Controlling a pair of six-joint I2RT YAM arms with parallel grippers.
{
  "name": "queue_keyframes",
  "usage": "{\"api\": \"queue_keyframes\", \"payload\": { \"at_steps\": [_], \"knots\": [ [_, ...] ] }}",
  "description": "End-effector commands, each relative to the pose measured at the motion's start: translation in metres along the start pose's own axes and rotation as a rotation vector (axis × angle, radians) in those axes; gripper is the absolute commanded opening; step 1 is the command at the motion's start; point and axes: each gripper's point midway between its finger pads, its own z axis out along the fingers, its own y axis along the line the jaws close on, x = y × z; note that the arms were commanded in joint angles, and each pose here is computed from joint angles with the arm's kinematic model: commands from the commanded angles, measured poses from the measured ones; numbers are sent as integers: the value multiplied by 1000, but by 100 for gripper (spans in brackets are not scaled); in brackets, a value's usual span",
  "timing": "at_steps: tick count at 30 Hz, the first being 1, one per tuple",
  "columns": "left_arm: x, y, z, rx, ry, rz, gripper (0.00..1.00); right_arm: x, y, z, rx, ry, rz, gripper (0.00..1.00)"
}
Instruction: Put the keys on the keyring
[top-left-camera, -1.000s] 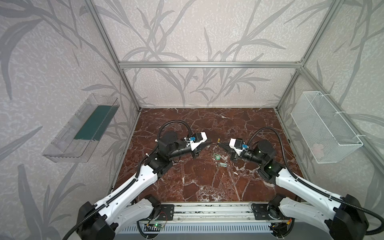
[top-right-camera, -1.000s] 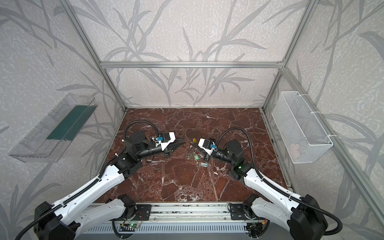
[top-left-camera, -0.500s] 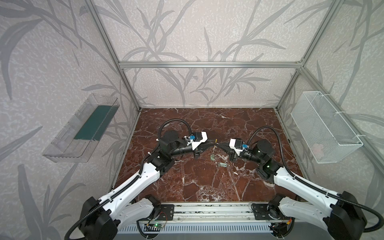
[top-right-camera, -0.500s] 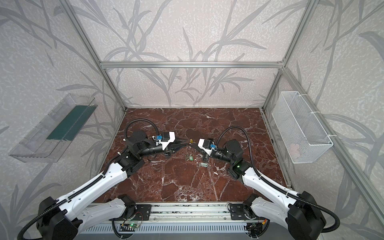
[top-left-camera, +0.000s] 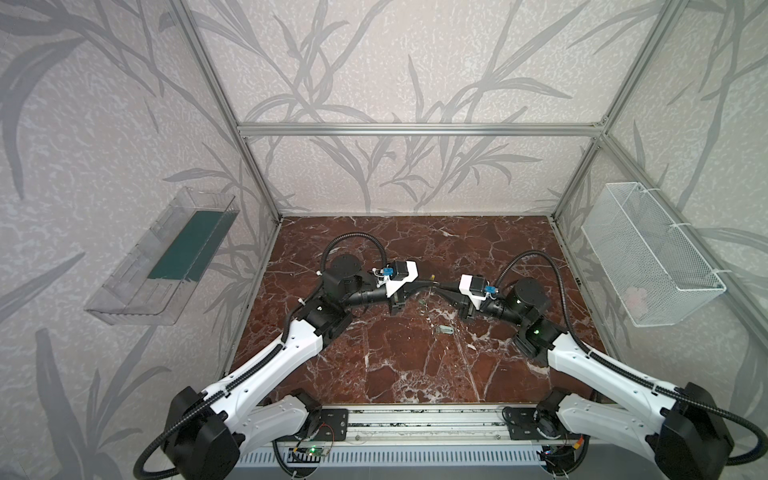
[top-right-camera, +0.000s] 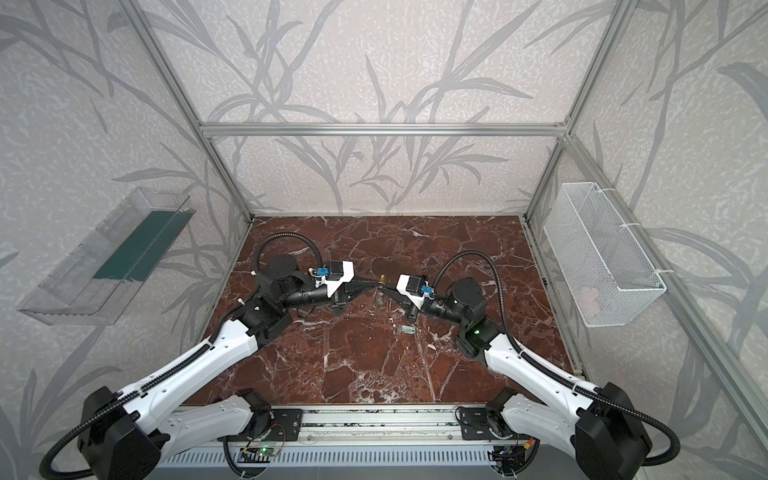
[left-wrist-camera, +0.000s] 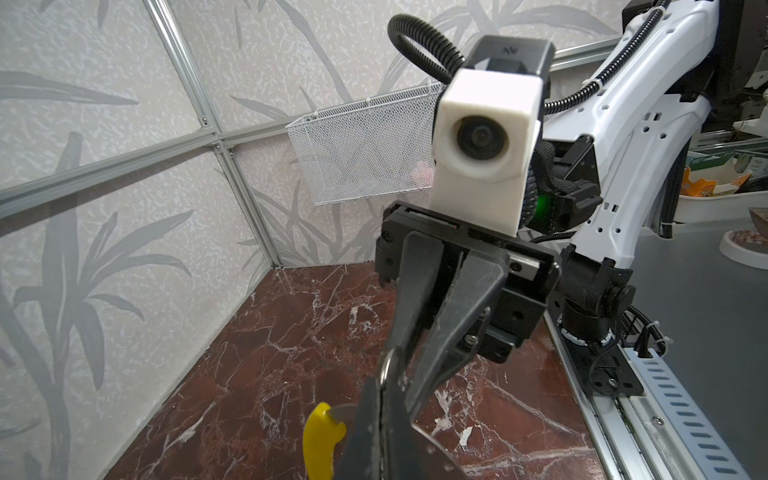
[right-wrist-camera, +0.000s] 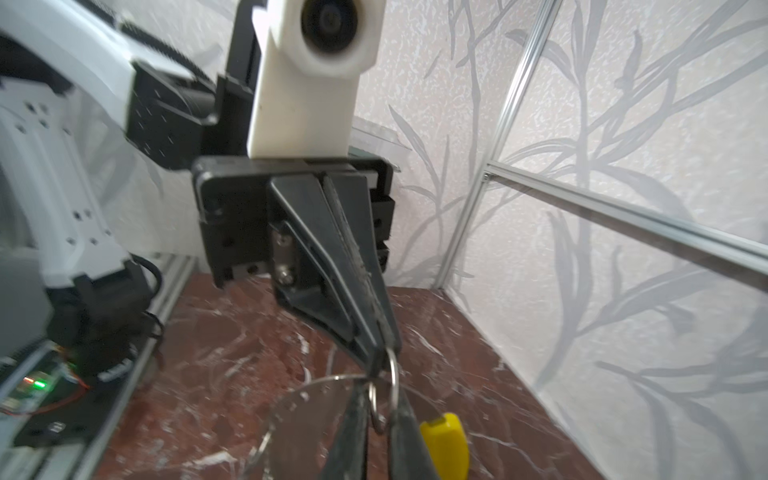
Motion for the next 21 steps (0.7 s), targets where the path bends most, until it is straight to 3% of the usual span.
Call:
{"api": "queue_keyframes", "payload": {
  "at_steps": [1, 5, 11, 21],
  "knots": [
    [-9, 1, -5, -10, 67, 66, 0, -1, -13, -7, 75, 83, -72, 25],
    [1, 2, -10, -27, 209, 129, 0, -4, -18, -18, 114, 139, -136, 26],
    [7, 0, -7, -7, 325, 191, 0, -16, -8, -19, 55, 116, -138, 24],
    [1, -6, 1, 17, 348, 241, 0, -23, 0, -5, -17, 79, -103, 19]
  ]
}}
